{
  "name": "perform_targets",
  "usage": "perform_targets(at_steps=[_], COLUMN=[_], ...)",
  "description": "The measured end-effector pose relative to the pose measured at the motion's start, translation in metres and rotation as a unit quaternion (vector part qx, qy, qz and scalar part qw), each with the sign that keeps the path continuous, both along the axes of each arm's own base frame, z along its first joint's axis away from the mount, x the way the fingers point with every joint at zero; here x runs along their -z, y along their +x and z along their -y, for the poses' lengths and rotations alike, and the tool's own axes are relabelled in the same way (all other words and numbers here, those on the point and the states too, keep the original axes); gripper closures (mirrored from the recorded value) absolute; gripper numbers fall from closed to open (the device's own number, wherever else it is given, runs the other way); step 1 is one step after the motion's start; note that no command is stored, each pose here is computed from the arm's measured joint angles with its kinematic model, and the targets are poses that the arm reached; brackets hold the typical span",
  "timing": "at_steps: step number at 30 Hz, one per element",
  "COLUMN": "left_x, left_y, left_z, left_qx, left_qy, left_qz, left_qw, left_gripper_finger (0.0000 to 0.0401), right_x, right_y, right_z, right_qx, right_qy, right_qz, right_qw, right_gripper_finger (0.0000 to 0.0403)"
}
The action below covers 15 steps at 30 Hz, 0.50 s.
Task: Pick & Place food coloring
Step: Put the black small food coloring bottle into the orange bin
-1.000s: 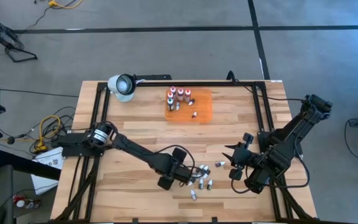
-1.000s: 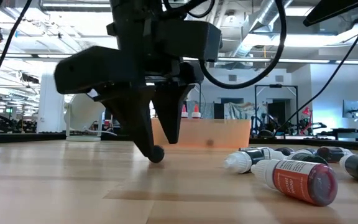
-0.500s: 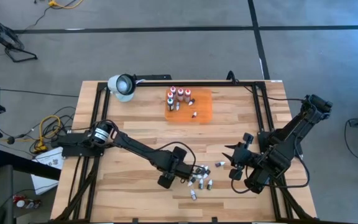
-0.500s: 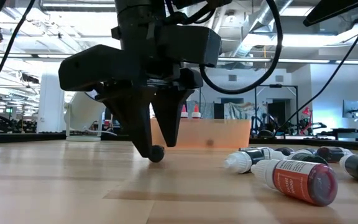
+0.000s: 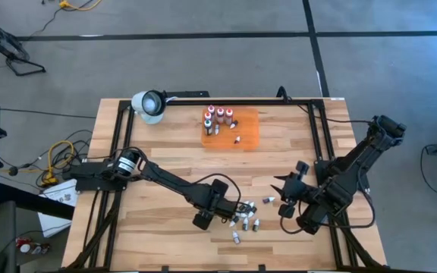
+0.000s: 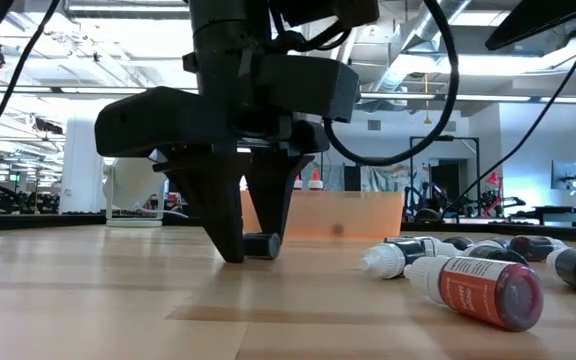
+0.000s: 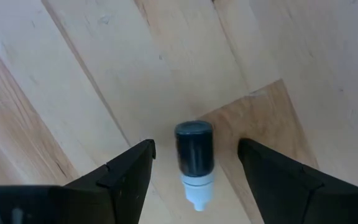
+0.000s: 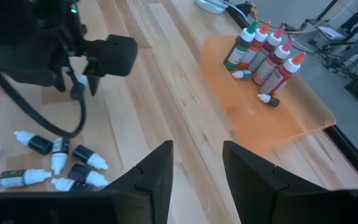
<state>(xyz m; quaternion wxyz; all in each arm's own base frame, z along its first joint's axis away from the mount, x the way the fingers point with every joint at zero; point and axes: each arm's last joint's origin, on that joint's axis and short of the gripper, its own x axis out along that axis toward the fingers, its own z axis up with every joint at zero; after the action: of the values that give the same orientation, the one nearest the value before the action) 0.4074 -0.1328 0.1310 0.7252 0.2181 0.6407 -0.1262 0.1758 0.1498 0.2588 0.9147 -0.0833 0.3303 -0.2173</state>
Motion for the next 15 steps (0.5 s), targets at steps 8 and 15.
perform_targets(at_steps=[8,15], left_x=[0.0004,0.0009], left_y=[-0.0009,-0.0015], left_z=[0.0001,0.0008], left_qx=[-0.021,-0.02], left_qy=[-0.003,-0.006], left_qz=[-0.002,-0.004], left_qw=[1.0,1.0], left_gripper_finger=[0.0192,0.0265], right_x=[0.0016,0.0018], right_y=[0.0047,0.0049], right_z=[0.0068,0.007], right_qx=[0.017,0.017], right_qy=[-0.001,0.001], right_qz=[-0.004,-0.006], right_qw=[1.0,1.0], right_gripper_finger=[0.027,0.0269])
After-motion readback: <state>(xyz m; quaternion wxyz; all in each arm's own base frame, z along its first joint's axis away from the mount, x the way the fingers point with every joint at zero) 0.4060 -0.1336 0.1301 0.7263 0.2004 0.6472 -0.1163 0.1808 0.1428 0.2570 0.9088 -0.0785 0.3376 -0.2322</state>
